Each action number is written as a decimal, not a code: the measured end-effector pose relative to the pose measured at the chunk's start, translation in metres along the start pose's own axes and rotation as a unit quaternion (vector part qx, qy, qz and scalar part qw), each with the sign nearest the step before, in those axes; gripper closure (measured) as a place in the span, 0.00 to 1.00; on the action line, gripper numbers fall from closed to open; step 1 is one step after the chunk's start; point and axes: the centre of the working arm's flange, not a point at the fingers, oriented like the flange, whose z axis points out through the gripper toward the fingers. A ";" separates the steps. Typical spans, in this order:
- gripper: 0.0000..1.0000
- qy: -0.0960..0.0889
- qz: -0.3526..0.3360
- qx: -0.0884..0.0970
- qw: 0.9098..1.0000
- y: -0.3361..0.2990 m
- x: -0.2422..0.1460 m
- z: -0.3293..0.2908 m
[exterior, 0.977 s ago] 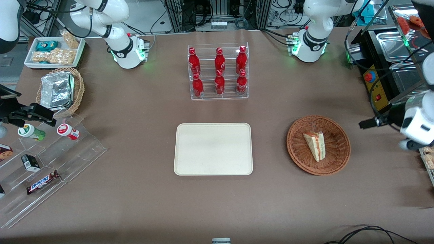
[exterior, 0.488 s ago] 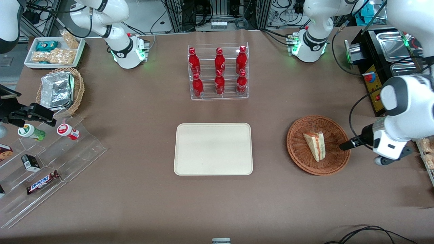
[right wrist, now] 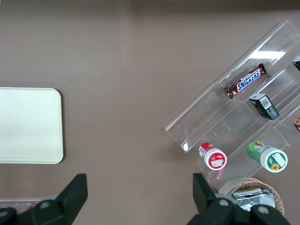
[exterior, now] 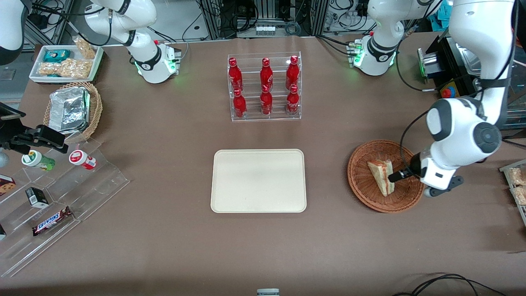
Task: Place sandwich from basket to tray
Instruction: 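Lower the open left gripper over the sandwich in the wicker basket, then close the left gripper on the wrapped sandwich, then lift the sandwich and carry it over the cream tray, then lower the sandwich onto the tray and open the left gripper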
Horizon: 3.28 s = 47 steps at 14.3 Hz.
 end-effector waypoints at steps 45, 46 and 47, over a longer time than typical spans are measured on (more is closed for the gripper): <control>0.67 0.036 0.159 0.046 0.986 0.430 -0.235 0.115; 0.56 0.036 0.159 0.044 0.986 0.431 -0.235 0.115; 0.47 0.036 0.158 0.043 0.986 0.431 -0.235 0.116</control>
